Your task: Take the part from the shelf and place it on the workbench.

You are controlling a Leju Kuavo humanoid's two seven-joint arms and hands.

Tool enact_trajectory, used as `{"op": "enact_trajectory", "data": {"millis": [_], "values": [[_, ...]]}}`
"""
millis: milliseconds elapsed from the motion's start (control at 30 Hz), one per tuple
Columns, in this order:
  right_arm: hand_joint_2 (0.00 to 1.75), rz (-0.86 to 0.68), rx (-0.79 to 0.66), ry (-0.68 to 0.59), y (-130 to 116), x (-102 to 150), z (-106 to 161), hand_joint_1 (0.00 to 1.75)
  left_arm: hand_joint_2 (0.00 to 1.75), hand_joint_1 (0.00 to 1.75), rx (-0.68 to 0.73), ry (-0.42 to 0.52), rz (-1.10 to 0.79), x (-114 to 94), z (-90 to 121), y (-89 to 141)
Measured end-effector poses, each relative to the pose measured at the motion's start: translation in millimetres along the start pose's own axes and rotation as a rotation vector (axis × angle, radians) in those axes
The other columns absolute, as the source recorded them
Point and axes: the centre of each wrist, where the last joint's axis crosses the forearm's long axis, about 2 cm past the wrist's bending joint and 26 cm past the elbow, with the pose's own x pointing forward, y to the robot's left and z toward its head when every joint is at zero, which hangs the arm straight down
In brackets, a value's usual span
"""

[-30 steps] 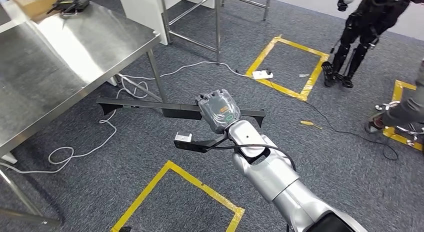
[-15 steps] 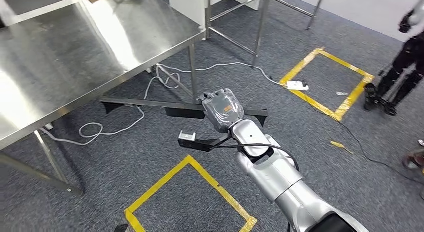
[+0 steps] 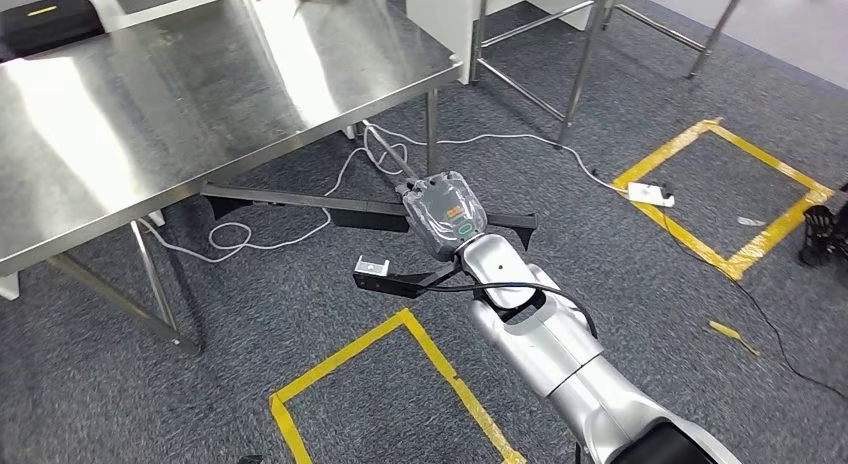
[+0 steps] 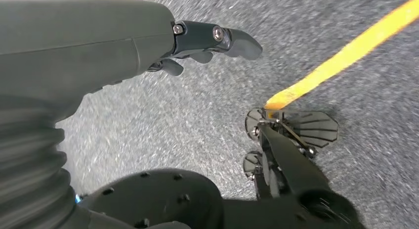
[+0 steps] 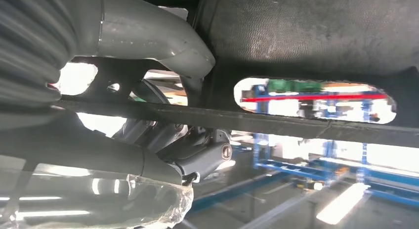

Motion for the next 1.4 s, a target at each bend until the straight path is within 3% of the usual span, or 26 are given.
{"op": "enact_trajectory", "data": {"millis": [367,700,1400], "values": [[1.75,0.075,-0.063,0.029,-38,-34,-22,1.75,1.75,0.00,0.003,-0.008,-0.002,2,0,-1],[1.75,0.098,-0.030,0.076,-28,-52,-10,1.75,1.75,0.00,0.004,-0.021,-0.022,7,-1,-1],[1.75,0.098,-0.025,0.084,-26,-53,-9,1.75,1.75,0.00,0.021,-0.035,-0.029,9,-2,4]]}}
